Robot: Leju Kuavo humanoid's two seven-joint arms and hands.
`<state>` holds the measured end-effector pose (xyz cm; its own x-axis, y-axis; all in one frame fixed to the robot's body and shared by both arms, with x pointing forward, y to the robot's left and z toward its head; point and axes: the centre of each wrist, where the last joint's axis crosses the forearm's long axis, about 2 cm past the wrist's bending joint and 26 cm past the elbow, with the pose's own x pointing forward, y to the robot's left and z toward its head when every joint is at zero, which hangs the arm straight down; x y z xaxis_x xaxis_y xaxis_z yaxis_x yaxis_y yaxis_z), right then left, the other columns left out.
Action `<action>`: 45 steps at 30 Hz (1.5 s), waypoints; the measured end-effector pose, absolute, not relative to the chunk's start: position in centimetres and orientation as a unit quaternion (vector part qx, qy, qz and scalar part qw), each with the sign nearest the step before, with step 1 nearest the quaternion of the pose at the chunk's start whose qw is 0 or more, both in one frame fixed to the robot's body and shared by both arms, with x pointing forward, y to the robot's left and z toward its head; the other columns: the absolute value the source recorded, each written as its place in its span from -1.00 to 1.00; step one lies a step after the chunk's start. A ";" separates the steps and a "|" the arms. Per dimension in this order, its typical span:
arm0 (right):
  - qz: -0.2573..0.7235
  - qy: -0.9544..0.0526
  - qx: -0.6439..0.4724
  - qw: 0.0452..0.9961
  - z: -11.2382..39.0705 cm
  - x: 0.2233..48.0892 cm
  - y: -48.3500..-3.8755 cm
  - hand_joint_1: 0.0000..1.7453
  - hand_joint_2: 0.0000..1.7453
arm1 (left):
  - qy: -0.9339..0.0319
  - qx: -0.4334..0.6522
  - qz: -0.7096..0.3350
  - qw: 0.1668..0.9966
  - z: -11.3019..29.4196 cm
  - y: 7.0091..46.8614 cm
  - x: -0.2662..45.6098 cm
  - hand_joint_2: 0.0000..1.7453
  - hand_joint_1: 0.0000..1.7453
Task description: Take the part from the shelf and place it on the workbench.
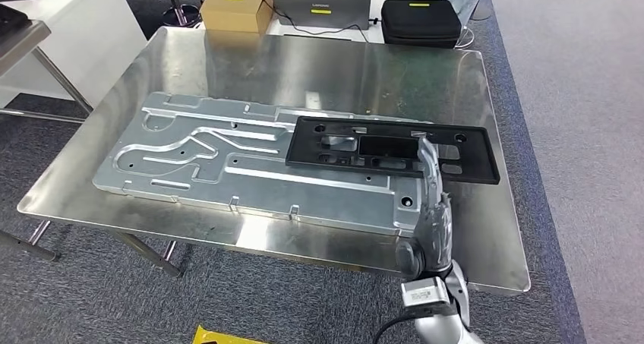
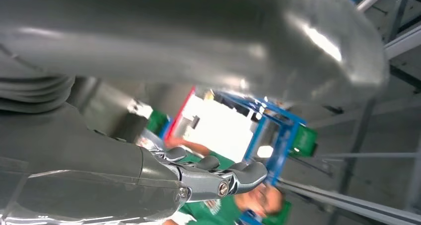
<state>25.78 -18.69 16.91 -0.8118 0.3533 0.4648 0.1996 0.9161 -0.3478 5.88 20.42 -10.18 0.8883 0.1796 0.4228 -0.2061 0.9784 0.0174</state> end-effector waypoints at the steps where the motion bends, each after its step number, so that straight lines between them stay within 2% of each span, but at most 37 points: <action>1: 0.137 -0.942 -0.140 0.273 16.8 25.4 -18.3 -1.00 -1.00 | -0.215 0.032 0.098 0.971 -10.2 20.6 5.9 -1.00 -1.00; 18: 0.078 -0.933 -0.097 0.337 14.5 21.0 -15.5 -1.00 -1.00 | -0.228 0.048 0.047 0.971 -10.3 22.5 7.0 -1.00 -1.00; 27: 0.049 -0.917 -0.055 0.392 14.1 21.6 -14.8 -1.00 -1.00 | -0.225 0.062 0.029 0.972 -10.4 23.7 7.0 -1.00 -1.00; 45: -0.011 -0.835 -0.047 0.548 8.4 22.9 -18.0 -1.00 -1.00 | -0.218 0.072 -0.004 0.973 -10.5 24.8 7.5 -1.00 -1.00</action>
